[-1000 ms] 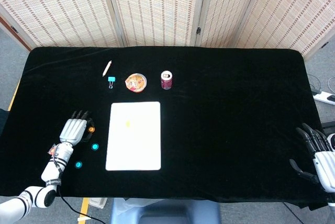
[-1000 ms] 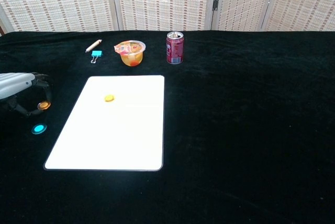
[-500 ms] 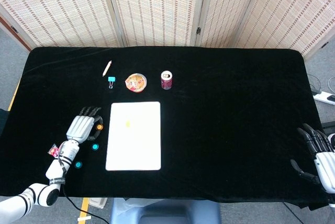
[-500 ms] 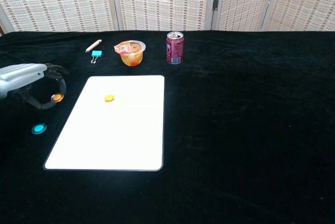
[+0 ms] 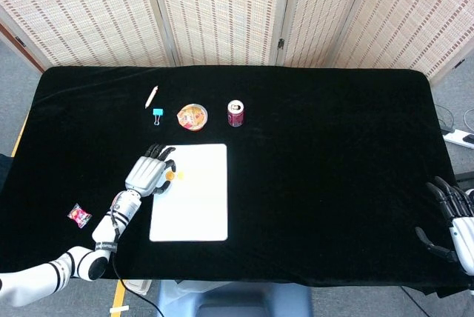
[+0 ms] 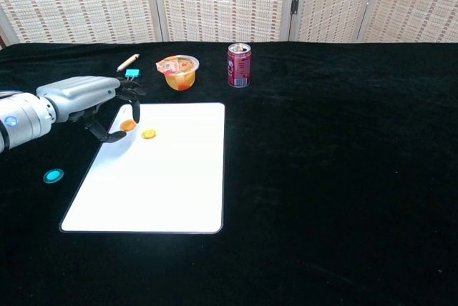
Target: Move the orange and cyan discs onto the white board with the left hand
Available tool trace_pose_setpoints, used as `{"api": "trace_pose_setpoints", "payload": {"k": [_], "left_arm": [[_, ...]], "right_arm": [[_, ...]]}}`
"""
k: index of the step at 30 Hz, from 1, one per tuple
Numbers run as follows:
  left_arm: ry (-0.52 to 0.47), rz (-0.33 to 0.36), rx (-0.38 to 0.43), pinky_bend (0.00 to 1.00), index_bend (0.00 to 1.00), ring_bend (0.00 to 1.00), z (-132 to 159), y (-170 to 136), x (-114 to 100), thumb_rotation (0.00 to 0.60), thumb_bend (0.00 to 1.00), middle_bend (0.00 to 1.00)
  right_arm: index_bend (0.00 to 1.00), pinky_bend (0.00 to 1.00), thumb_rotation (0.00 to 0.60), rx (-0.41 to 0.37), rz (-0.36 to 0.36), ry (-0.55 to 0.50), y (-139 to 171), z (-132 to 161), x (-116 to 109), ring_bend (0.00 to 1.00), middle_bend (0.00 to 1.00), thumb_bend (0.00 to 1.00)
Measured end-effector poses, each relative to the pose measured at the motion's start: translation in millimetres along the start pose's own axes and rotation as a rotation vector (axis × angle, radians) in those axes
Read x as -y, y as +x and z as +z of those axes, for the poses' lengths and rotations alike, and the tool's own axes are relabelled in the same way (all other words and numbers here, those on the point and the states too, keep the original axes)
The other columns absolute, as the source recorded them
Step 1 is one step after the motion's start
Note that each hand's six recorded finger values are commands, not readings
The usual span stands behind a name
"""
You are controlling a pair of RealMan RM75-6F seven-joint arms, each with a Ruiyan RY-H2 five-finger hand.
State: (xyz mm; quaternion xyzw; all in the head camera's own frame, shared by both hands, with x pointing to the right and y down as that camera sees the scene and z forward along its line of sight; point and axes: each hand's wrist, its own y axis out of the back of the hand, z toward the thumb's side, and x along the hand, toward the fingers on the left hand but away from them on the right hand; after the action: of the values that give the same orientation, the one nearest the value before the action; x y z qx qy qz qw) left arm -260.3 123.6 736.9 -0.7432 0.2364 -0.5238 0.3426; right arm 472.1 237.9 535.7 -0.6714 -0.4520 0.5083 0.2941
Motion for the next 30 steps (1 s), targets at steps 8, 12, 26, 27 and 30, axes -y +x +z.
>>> {"api": "trace_pose_setpoints", "payload": {"k": [8,12,26,27,30], "left_arm": [[0.002,-0.014,-0.037,0.0,0.49,0.0,-8,5,4,0.6,0.45,0.14],[0.002,-0.021,-0.04,0.0,0.49,0.0,-8,6,7,0.6,0.45,0.14],[-0.016,-0.013,-0.044,0.0,0.28,0.0,-11,-1,5,0.6,0.44,0.14],[-0.019,-0.006,-0.045,0.0,0.29,0.0,-12,-2,3,0.6,0.44,0.14],[-0.032,0.021,-0.058,0.0,0.33,0.0,-21,-11,-4,0.6,0.44,0.14]], "right_arm": [[0.0,0.0,0.6,0.001,0.002,-0.001,-1,-1,1,0.0,0.0,0.39],[0.0,0.0,0.6,0.0,0.002,0.0,-1,-1,0,0.0,0.0,0.39],[0.0,0.0,0.6,0.001,-0.004,0.0,0,0,-1,0.0,0.0,0.39],[0.0,0.0,0.6,0.0,-0.005,0.001,0,1,-1,0.0,0.0,0.39],[0.0,0.0,0.6,-0.003,-0.006,0.001,-1,2,-2,0.0,0.0,0.39]]}}
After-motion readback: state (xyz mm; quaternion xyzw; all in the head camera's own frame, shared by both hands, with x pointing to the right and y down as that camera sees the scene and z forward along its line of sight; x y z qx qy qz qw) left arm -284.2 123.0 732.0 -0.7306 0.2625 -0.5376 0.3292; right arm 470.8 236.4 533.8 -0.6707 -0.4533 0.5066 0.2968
